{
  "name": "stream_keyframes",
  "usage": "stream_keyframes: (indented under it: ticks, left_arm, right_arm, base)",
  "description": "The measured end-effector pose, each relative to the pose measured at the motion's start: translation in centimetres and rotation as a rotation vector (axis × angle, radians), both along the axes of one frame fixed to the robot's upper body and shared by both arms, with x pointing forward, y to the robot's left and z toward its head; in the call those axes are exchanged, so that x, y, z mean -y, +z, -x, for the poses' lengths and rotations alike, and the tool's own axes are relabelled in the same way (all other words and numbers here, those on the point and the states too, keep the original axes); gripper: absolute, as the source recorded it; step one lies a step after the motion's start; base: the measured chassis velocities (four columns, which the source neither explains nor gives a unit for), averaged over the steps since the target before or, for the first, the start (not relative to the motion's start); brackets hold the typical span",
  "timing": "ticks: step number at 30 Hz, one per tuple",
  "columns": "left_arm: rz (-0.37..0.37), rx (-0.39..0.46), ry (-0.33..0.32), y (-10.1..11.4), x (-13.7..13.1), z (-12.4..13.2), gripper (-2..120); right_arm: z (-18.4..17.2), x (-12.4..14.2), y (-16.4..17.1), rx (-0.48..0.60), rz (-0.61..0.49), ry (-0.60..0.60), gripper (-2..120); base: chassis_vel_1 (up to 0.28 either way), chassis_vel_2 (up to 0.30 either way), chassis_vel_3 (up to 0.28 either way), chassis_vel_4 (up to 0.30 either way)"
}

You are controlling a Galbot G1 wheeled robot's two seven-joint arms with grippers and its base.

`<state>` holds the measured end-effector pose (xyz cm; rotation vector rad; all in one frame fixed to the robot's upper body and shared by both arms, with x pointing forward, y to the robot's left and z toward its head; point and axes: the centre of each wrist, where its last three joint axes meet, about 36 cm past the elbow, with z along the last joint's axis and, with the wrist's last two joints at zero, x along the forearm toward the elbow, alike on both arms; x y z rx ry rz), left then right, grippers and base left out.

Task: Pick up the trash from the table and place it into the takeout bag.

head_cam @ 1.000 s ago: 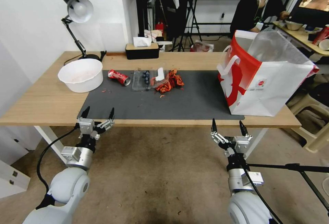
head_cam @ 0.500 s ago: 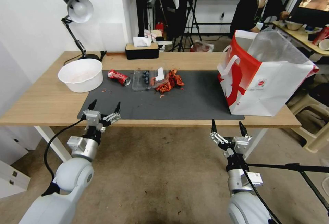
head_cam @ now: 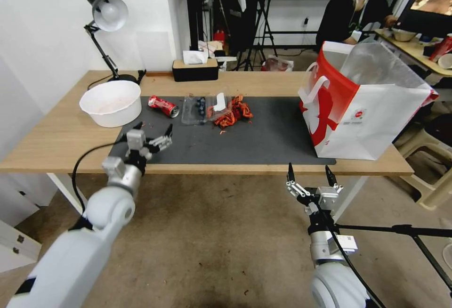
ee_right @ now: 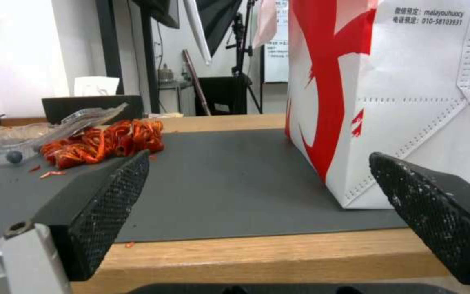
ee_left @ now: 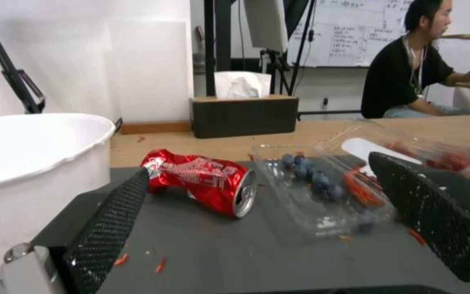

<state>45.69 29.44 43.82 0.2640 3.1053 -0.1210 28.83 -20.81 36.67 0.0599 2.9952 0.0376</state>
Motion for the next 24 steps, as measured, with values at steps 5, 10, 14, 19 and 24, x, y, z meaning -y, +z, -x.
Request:
stream_keyframes:
  ticks: [5,10,14,19,24]
  left_arm:
    - [0.047,-0.091,0.017,1.9,-0.1,-2.7,100]
    - [0.106,-0.190,0.055,3.9,1.0,-4.9,100]
    - [0.135,-0.254,0.073,4.8,2.2,-6.7,100]
    - [0.161,-0.351,0.106,5.9,4.0,-9.6,100]
    - [0.188,-0.419,0.149,6.8,4.9,-11.6,99]
  right_arm:
    - [0.0,0.1,0.0,0.000,0.002,-0.004,100]
    - [0.0,0.1,0.1,0.001,0.003,-0.006,100]
    - [0.0,0.1,0.1,0.001,0.004,-0.009,100]
    - [0.0,0.3,0.1,0.002,0.007,-0.015,100]
    - [0.0,0.3,0.1,0.004,0.007,-0.018,100]
  base:
    - [0.000,0.000,0.000,0.000]
    - [0.000,0.000,0.000,0.000]
    - [0.000,0.000,0.000,0.000]
    - [0.000,0.000,0.000,0.000]
    - [0.000,0.000,0.000,0.000]
